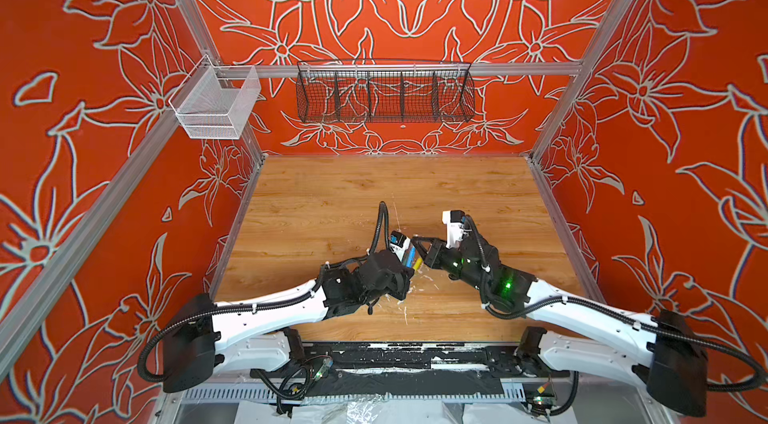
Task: Insert the pens into the pen caps
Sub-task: 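Lower the cap onto the blue marker tip and release with the right gripper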
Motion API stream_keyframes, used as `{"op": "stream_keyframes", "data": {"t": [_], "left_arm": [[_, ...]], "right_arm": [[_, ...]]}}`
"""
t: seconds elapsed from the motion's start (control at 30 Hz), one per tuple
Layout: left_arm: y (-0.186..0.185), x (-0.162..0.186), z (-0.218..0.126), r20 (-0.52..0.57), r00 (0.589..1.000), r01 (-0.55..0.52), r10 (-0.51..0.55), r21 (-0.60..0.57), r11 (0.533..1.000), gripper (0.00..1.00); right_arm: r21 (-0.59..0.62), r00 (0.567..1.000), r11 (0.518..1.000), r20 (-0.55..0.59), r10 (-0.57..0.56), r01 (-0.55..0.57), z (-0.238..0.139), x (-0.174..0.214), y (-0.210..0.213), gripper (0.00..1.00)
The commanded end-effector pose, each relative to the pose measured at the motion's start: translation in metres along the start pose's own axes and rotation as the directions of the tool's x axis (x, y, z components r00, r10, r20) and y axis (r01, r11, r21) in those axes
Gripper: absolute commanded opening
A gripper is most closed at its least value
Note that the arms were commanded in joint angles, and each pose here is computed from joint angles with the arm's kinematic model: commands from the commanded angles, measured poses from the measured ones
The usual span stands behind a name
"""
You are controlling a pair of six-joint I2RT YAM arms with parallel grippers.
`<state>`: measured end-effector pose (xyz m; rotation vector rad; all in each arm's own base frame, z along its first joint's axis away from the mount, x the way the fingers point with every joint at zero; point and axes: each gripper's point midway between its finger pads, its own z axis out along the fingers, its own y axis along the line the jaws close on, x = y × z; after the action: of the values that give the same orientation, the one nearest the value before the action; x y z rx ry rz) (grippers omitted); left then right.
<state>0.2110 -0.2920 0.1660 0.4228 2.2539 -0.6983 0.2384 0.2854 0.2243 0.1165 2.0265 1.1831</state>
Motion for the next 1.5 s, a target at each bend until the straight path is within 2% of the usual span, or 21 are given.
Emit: {"op": "stream_keyframes", "data": {"t": [0.0, 0.13, 0.3, 0.43, 0.63, 0.8, 1.03, 1.23, 1.47], "left_arm": [[-0.004, -0.029, -0.013, 0.081, 0.996, 0.023, -0.026, 0.037, 0.999, 0.0], [-0.009, -0.038, -0.021, 0.103, 0.994, 0.021, -0.029, 0.076, 0.997, 0.0], [-0.01, -0.041, -0.024, 0.115, 0.993, 0.019, -0.029, 0.086, 0.996, 0.0], [-0.009, -0.041, -0.024, 0.115, 0.993, 0.016, -0.026, 0.087, 0.996, 0.0], [-0.006, -0.038, -0.026, 0.116, 0.993, 0.014, -0.024, 0.082, 0.997, 0.0], [-0.005, -0.034, -0.026, 0.109, 0.994, 0.0, -0.009, 0.083, 0.997, 0.0], [-0.006, -0.024, -0.022, 0.097, 0.993, -0.078, 0.067, 0.105, 0.991, 0.0], [-0.01, -0.016, -0.022, 0.098, 0.989, -0.124, 0.111, 0.14, 0.982, 0.0], [-0.005, -0.009, -0.016, 0.08, 0.988, -0.138, 0.129, 0.123, 0.983, 0.0]], "right_arm": [[-0.005, 0.999, 1.0, -0.046, 0.005, -0.005, 0.002, 0.017, -0.004, 0.06], [-0.034, 0.999, 0.999, -0.044, -0.004, 0.002, 0.001, 0.019, 0.0, 0.07], [-0.072, 0.999, 0.997, -0.042, -0.015, 0.011, -0.001, 0.02, 0.008, 0.2], [-0.079, 0.999, 0.997, -0.045, -0.021, 0.017, -0.001, 0.021, 0.01, 0.25], [-0.058, 0.999, 0.998, -0.027, -0.042, 0.04, -0.008, 0.017, 0.007, 0.51], [-0.05, 0.997, 0.996, 0.024, -0.067, 0.068, -0.023, 0.004, 0.008, 0.61], [-0.04, 0.992, 0.996, 0.099, -0.079, 0.083, -0.037, -0.017, 0.015, 0.57], [-0.029, 0.991, 0.996, 0.112, -0.078, 0.082, -0.028, -0.026, 0.021, 0.57], [-0.011, 0.991, 0.996, 0.104, -0.089, 0.091, -0.011, -0.03, 0.025, 0.55]]}}
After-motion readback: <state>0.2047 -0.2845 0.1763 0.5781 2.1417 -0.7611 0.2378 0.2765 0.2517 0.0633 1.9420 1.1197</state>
